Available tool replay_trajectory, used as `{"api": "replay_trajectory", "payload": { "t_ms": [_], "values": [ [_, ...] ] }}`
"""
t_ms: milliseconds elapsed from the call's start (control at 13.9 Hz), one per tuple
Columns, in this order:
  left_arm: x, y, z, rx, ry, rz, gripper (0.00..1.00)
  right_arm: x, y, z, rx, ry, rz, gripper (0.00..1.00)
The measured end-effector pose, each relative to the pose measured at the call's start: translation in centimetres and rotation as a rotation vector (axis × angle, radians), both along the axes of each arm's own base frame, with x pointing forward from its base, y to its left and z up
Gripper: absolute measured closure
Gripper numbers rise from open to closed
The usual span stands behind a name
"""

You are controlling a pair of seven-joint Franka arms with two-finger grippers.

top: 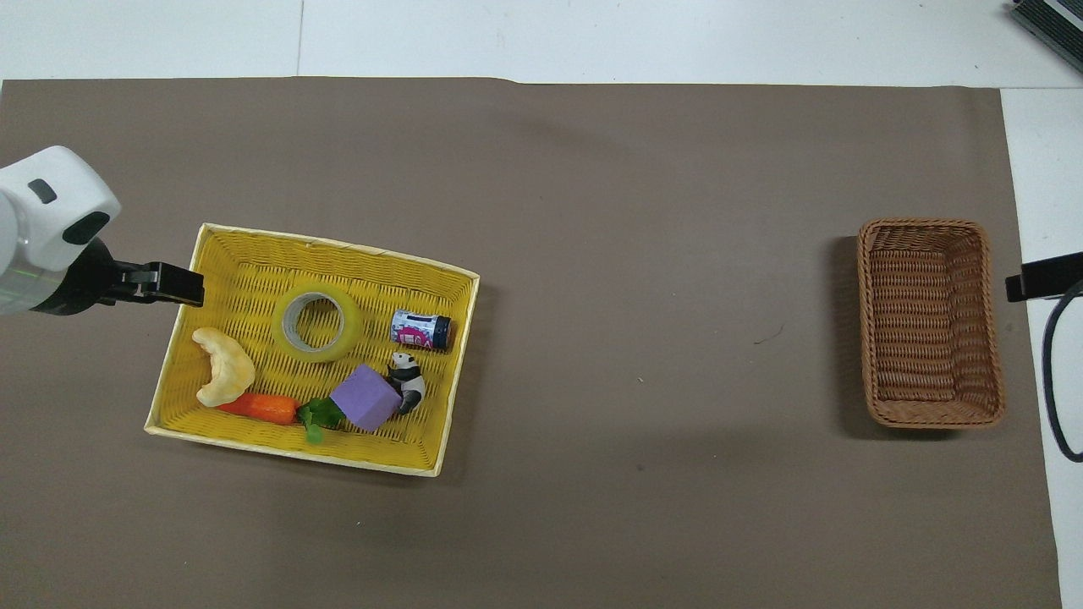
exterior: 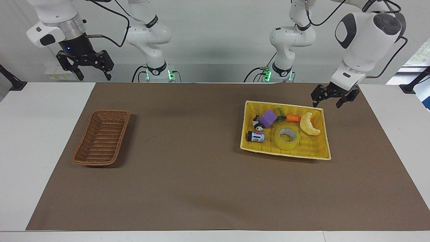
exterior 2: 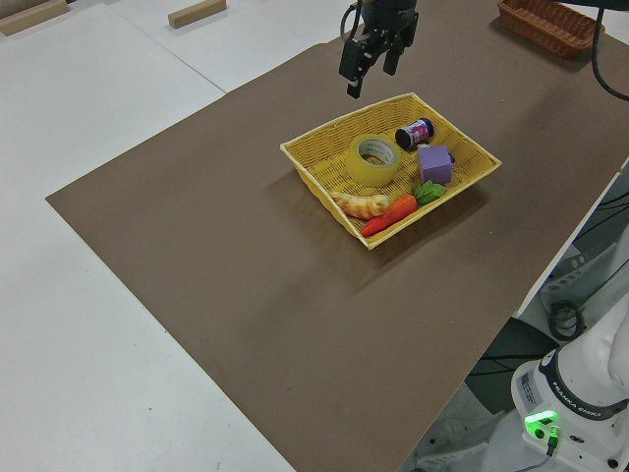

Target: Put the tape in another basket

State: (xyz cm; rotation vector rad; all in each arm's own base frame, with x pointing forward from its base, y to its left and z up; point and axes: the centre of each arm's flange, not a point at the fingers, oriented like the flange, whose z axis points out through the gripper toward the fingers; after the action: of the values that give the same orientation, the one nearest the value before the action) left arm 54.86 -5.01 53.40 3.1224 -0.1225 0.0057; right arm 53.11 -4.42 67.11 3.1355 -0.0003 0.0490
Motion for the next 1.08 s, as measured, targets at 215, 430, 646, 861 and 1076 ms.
{"api": "replay_trajectory", "payload": {
  "t_ms": [215,430,646,861,1076],
  "values": [
    [0.1,0.0,-4.4,-0.001,-0.011,0.022,0.00,0.0,0.0,0.0,0.000,0.000,0.000,0.00],
    [0.3,-0.1,-8.8,-0.002,-0.013,0.032,0.00,0.0,0.0,0.0,0.000,0.000,0.000,0.00],
    [1.2,-2.1,-14.7,-0.005,-0.014,0.057,0.00,0.0,0.0,0.0,0.000,0.000,0.000,0.00],
    [0.9,-4.2,-19.7,-0.008,-0.019,0.049,0.06,0.0,0.0,0.0,0.000,0.000,0.000,0.00],
    [-0.2,-4.0,-22.1,-0.004,0.001,0.049,0.30,0.0,0.0,0.0,0.000,0.000,0.000,0.00]
  ]
}}
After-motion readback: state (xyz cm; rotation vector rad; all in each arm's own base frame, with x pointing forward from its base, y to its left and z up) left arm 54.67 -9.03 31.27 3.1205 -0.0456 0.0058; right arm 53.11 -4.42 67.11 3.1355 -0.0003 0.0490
